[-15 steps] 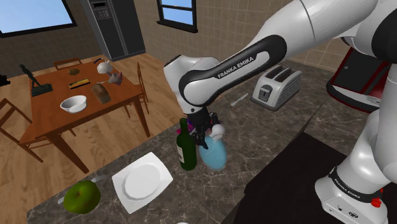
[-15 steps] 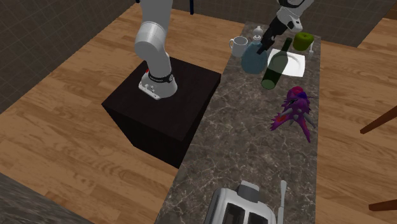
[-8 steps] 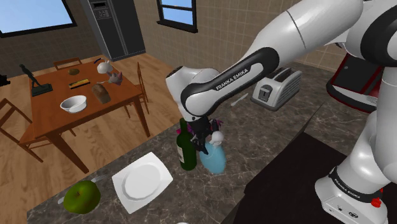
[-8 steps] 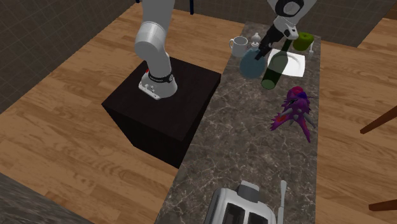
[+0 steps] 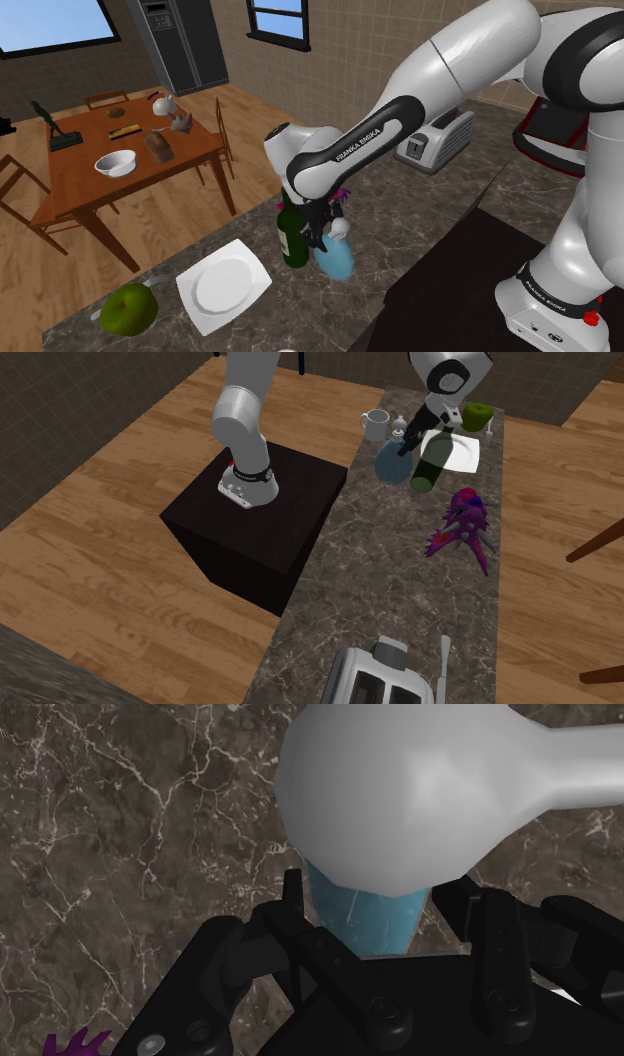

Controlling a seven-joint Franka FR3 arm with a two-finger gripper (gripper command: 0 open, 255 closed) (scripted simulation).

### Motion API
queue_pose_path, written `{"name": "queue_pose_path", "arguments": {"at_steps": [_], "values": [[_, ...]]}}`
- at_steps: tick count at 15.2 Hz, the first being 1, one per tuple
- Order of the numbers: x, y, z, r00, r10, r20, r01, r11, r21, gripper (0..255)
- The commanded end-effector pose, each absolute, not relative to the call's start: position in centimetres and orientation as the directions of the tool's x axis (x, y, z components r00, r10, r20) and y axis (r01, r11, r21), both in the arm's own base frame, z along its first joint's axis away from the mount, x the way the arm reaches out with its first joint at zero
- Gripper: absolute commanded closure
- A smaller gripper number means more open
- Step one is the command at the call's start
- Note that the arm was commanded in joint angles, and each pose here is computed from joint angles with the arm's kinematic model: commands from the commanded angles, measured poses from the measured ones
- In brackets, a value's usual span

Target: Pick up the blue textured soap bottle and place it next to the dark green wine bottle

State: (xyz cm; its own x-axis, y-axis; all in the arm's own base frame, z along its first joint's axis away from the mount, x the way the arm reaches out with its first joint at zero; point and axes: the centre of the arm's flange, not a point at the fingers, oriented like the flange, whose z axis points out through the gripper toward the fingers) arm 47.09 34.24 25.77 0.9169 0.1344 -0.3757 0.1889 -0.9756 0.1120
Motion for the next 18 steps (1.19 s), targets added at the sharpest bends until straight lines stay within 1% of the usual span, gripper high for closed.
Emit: {"name": "queue_pose_path", "arguments": {"at_steps": [1,9,10,15,18], "values": [[47.1,34.3,24.8,0.917,0.134,-0.375,0.189,-0.976,0.112,255],[47.1,34.3,24.3,0.917,0.134,-0.375,0.189,-0.976,0.112,255],[47.1,34.3,24.3,0.917,0.134,-0.375,0.189,-0.976,0.112,0],[47.1,34.3,24.3,0.917,0.134,-0.375,0.189,-0.976,0.112,0],[48.5,34.9,27.9,0.917,0.134,-0.375,0.189,-0.976,0.112,0]]}}
